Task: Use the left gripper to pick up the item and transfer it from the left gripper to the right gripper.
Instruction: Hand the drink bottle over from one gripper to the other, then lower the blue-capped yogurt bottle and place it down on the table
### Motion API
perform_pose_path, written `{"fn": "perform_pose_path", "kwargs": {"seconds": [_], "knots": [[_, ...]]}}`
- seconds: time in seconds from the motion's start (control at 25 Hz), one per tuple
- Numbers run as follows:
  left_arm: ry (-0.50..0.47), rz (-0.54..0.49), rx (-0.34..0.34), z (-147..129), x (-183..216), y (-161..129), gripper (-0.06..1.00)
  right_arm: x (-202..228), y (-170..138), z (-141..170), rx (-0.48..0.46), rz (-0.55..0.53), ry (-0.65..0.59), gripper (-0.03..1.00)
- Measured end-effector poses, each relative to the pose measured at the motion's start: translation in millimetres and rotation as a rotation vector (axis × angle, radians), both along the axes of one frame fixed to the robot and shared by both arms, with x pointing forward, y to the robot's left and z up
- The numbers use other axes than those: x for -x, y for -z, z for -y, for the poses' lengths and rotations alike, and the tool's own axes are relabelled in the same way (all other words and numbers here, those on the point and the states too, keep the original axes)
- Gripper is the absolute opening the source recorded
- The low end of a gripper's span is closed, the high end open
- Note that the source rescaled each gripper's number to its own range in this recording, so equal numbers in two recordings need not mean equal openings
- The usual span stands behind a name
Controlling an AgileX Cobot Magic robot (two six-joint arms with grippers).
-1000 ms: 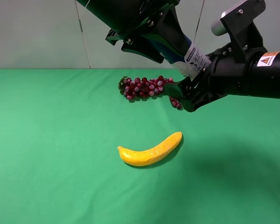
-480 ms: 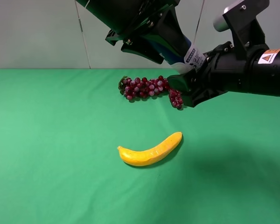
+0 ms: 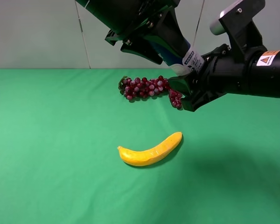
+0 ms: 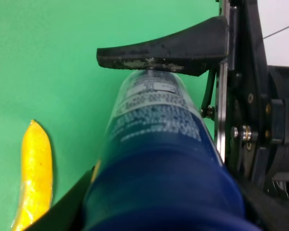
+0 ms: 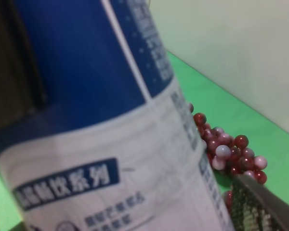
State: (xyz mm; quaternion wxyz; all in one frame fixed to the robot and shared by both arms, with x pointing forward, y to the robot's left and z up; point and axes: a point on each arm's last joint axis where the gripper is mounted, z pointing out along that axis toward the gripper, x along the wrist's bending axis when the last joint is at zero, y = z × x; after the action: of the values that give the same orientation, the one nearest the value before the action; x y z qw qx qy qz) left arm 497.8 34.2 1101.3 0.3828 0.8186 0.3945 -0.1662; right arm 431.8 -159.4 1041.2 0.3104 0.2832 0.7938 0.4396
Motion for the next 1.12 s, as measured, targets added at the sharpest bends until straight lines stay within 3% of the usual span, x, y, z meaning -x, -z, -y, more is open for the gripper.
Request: {"fn": "perform_pose_path", "kwargs": {"seconds": [0.4,0.44,0.48,0.52,0.56,0.64,1.12], "knots": [[-0.013,0.006,0.005,0.3,-1.2,-0.4,0.01,-0.1,0.3,-0.1,-0.003,-0.005,0.002,0.31],[-0.025,0.003,0.011,0.6,-1.9,-0.8,0.09,0.1,0.3,-0.3,-0.007,-0.008,0.003,0.21],[-0.034,-0.003,0.017,0.9,-2.2,-1.2,0.17,0.4,0.9,-0.6,-0.017,-0.022,0.008,0.0],[-0.04,-0.006,0.021,0.7,-2.0,-2.1,0.27,0.2,1.3,-0.5,-0.019,-0.026,0.01,0.06],[-0.044,-0.006,0.023,0.9,-2.4,-2.4,0.33,0.0,1.4,-0.6,-0.019,-0.026,0.011,0.04],[-0.046,-0.009,0.023,0.9,-2.4,-2.4,0.38,0.2,1.7,-0.9,-0.02,-0.029,0.01,0.04],[-0.039,-0.002,0.026,-1.1,0.6,-7.2,0.42,0.2,1.8,-0.9,-0.023,-0.032,0.012,0.04]]}}
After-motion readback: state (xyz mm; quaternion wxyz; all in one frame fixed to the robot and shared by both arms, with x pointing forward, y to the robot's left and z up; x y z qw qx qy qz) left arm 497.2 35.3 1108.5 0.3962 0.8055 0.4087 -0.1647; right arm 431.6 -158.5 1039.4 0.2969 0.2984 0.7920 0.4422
